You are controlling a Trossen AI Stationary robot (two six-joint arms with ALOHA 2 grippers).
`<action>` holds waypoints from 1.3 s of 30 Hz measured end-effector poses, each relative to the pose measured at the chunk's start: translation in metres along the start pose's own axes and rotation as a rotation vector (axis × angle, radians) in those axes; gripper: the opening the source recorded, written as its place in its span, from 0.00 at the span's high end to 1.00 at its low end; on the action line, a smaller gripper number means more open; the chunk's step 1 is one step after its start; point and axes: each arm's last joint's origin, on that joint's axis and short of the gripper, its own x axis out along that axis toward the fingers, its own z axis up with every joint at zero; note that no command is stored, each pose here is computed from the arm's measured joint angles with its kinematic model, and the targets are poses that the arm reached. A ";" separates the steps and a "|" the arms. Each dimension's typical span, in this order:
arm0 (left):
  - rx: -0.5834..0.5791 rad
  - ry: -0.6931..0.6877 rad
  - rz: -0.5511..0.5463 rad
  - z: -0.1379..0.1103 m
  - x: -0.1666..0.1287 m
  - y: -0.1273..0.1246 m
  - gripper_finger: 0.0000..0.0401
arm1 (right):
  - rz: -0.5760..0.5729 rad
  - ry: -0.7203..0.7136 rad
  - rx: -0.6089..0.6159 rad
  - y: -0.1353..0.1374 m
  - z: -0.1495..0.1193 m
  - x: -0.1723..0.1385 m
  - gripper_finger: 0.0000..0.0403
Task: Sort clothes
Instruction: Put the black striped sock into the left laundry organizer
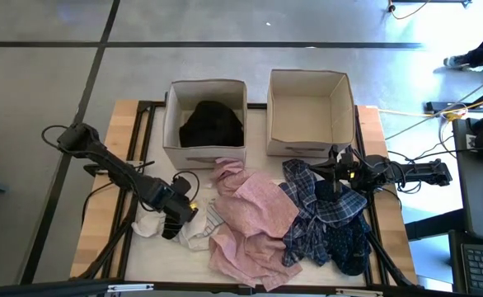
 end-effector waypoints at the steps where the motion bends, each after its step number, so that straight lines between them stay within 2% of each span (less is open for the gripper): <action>1: 0.012 -0.002 -0.016 0.001 -0.003 -0.003 1.00 | 0.000 0.000 -0.001 0.000 0.000 0.000 0.96; 9: 0.098 -0.020 -0.085 0.015 -0.030 -0.023 1.00 | 0.000 0.000 -0.006 0.000 0.000 0.000 0.96; 15: 0.166 -0.090 -0.121 0.034 -0.051 -0.035 1.00 | 0.000 0.000 -0.006 0.000 0.000 0.000 0.96; 22: 0.246 -0.207 -0.186 0.061 -0.080 -0.051 1.00 | 0.000 0.000 -0.007 0.000 0.000 0.000 0.96; 30: 0.344 -0.373 -0.208 0.093 -0.115 -0.060 1.00 | 0.000 0.000 -0.007 0.000 0.000 0.000 0.96; 39: 0.418 -0.558 -0.161 0.132 -0.151 -0.059 1.00 | 0.000 0.000 -0.007 0.000 0.000 0.000 0.96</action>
